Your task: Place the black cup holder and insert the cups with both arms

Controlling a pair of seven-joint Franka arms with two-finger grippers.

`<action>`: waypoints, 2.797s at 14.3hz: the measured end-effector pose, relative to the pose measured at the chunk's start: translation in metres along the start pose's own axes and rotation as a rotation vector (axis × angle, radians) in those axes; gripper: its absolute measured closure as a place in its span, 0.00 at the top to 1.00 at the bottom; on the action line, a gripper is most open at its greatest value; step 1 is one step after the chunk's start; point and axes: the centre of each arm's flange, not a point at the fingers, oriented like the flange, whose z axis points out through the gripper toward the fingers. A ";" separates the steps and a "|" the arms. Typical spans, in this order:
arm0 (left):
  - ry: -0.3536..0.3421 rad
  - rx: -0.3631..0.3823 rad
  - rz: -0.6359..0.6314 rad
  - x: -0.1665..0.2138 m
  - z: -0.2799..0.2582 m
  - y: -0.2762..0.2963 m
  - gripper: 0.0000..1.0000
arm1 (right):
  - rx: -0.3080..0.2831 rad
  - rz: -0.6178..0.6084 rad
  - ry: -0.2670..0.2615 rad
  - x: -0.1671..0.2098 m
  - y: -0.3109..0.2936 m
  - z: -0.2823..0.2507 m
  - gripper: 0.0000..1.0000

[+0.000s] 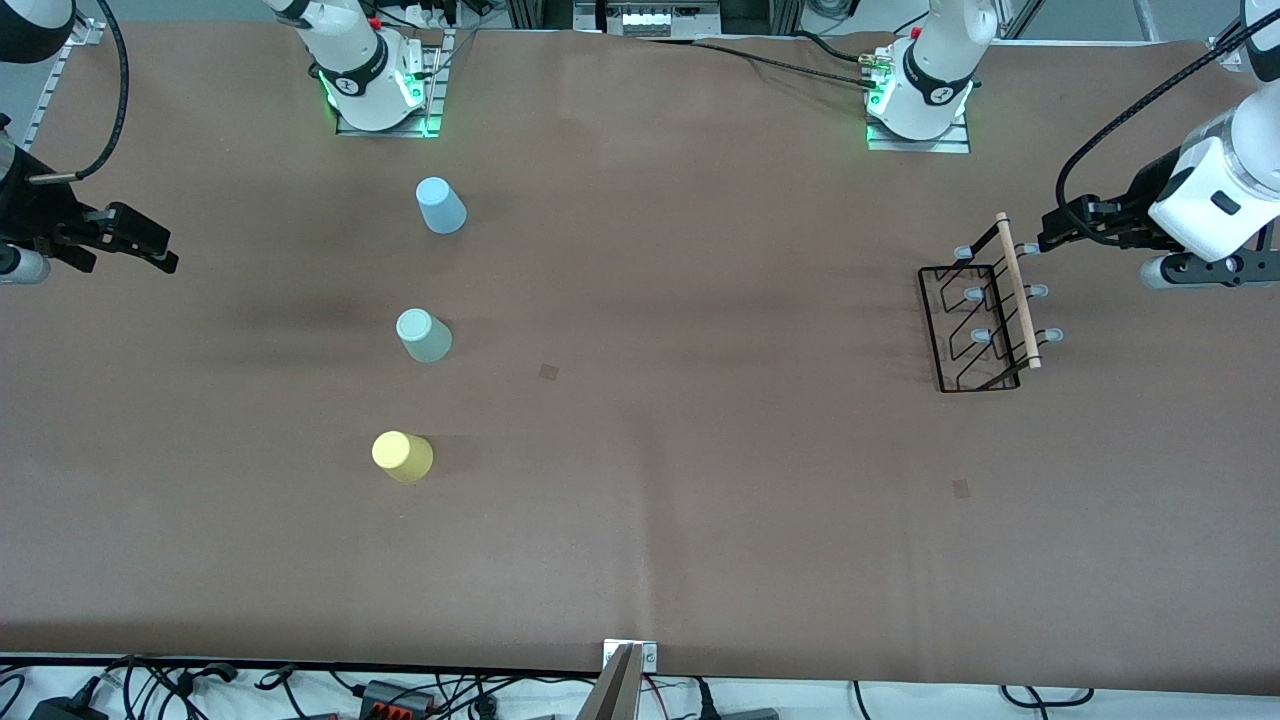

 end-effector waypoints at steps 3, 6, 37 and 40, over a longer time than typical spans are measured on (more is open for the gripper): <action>-0.001 0.000 0.000 0.000 0.000 0.000 1.00 | 0.000 0.000 0.000 0.000 0.000 0.000 1.00; -0.006 0.000 -0.005 0.001 0.002 -0.002 1.00 | 0.000 0.000 -0.001 0.000 0.000 0.001 1.00; -0.010 0.102 0.049 0.002 0.237 -0.082 0.43 | -0.021 -0.124 -0.221 0.042 -0.126 0.162 1.00; -0.022 0.101 0.050 0.000 0.242 -0.082 0.40 | -0.029 -0.125 -0.227 0.030 -0.146 0.200 1.00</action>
